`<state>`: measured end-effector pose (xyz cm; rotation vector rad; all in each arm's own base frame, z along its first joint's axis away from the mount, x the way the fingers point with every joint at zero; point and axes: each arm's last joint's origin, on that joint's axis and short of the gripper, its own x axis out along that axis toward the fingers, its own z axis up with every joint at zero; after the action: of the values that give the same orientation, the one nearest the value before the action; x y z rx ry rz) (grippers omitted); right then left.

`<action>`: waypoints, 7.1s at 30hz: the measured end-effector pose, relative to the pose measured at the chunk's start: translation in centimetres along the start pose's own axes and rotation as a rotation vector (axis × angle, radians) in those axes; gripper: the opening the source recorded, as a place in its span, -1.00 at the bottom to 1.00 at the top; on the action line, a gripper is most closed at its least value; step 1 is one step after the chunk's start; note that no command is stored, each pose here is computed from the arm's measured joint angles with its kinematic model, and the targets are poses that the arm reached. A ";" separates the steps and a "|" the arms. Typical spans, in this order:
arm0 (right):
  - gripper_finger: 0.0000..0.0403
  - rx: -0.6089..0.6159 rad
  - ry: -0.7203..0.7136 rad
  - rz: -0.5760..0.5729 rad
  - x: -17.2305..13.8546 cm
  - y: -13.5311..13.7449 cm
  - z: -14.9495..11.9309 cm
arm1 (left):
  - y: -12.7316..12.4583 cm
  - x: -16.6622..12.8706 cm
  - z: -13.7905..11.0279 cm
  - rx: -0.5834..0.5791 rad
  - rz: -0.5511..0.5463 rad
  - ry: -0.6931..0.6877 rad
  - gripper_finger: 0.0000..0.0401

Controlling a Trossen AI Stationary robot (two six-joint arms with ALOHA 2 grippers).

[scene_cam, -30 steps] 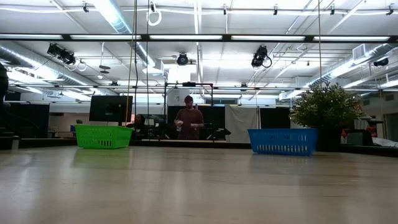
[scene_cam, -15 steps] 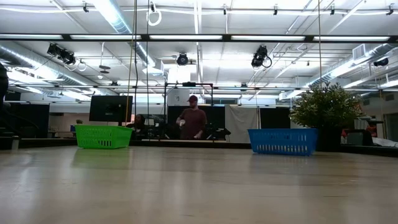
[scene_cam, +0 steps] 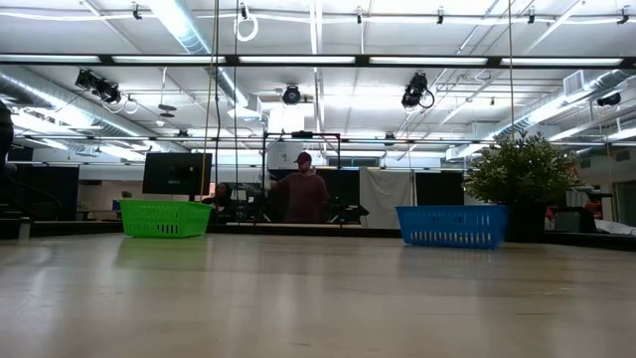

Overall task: Sort spring keychains
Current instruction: Put the black spring keychain into the green bin, then return to home position

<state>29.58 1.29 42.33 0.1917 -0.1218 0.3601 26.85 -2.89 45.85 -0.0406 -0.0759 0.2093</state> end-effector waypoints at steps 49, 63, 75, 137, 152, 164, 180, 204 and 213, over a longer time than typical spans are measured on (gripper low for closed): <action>-0.12 -0.007 0.031 -0.063 -0.2 -0.5 -0.2 | -0.7 2.8 -1.7 0.033 0.049 -0.001 -0.79; -0.11 -0.047 0.121 -0.282 -6.6 1.4 2.5 | 0.7 -2.2 -0.9 0.074 0.183 0.176 -0.81; -0.11 -0.083 0.114 -0.374 -7.2 1.4 2.7 | 3.3 -5.4 -1.1 0.011 1.177 -0.012 -0.83; -0.11 -0.015 0.161 -0.359 -5.0 0.4 1.1 | 21.9 -9.8 -24.2 -0.773 1.214 0.949 -0.37; -0.11 -0.027 0.101 -0.352 -7.2 1.6 2.8 | 16.0 -9.7 -16.8 -0.535 0.960 0.416 -0.11; -0.11 -0.036 0.076 -0.392 -8.0 1.5 3.3 | 10.0 -11.5 -11.6 -0.336 0.697 0.072 -0.22; -0.11 -0.036 0.101 -0.461 -8.9 0.5 3.4 | 5.1 -11.1 -10.7 -0.257 0.031 -0.009 -0.96; -0.11 0.030 0.077 -0.468 -9.0 0.4 3.5 | 7.9 -20.0 -15.7 -0.360 -0.082 -0.440 -0.99; -0.11 0.078 0.061 -0.491 -9.2 0.0 3.6 | 8.0 -20.3 -18.4 -0.372 -0.106 -0.460 -0.99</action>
<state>20.76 -2.57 44.44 0.2792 0.0019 -0.1189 6.82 0.10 25.65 -0.3586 -0.5745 0.0930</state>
